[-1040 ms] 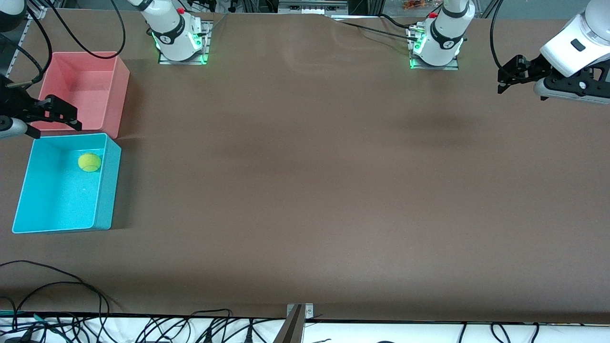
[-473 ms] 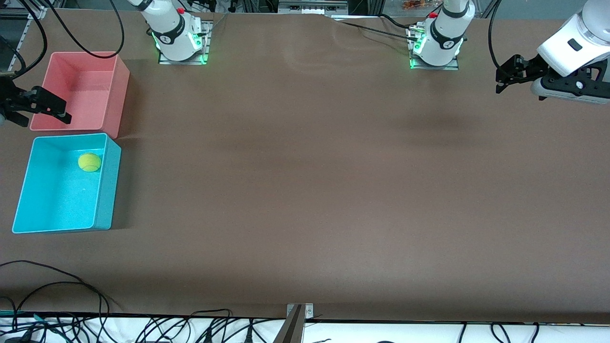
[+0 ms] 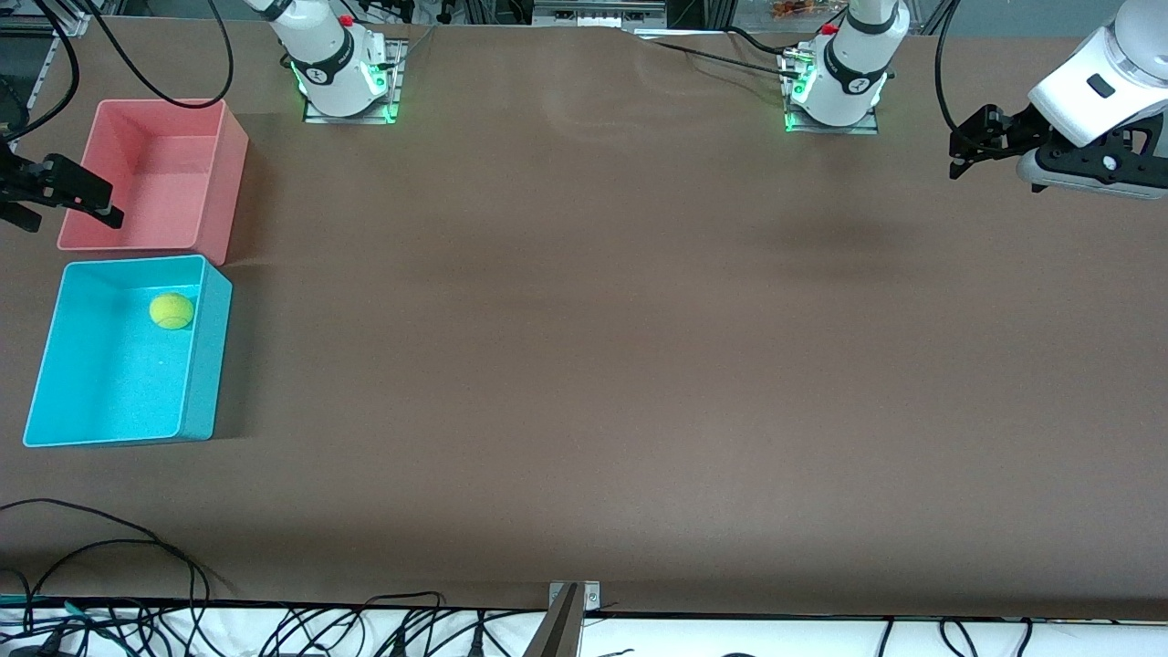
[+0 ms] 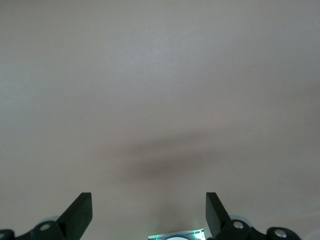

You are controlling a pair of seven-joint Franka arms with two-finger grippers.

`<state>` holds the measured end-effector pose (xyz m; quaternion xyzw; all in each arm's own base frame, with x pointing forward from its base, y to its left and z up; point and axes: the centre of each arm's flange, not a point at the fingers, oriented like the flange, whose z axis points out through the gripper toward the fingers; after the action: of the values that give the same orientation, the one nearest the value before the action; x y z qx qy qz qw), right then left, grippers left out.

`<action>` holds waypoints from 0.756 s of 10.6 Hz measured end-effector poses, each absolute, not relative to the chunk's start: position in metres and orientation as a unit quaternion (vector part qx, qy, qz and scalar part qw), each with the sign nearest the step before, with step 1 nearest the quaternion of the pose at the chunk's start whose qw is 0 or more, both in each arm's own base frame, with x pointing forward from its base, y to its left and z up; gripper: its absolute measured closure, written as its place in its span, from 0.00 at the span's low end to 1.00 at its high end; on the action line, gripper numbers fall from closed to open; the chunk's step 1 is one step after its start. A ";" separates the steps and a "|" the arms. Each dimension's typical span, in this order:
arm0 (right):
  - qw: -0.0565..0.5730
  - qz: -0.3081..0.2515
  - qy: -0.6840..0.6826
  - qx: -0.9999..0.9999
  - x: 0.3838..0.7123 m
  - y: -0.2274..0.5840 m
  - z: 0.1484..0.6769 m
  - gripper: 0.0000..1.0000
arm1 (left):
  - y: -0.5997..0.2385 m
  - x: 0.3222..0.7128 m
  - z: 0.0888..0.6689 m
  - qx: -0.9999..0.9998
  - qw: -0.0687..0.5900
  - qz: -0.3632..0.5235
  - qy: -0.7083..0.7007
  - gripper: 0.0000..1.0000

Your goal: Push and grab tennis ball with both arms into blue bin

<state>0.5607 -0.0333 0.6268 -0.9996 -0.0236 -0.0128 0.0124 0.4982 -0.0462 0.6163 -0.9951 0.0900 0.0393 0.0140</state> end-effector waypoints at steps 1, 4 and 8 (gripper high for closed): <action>0.012 -0.016 -0.024 -1.000 0.561 -0.033 0.630 0.00 | -0.046 0.498 0.616 -0.995 0.014 0.039 0.090 0.00; 0.011 -0.021 -0.025 -0.999 0.566 -0.032 0.638 0.00 | -0.046 0.498 0.616 -0.995 0.014 0.039 0.090 0.00; 0.008 -0.015 -0.021 -1.000 0.573 -0.030 0.636 0.00 | -0.045 0.498 0.616 -0.995 0.014 0.039 0.089 0.00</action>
<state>0.5733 -0.0301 0.6355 -0.9996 -0.0211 -0.0148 0.0083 0.4982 -0.0454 0.6163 -0.9951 0.0892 0.0392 0.0139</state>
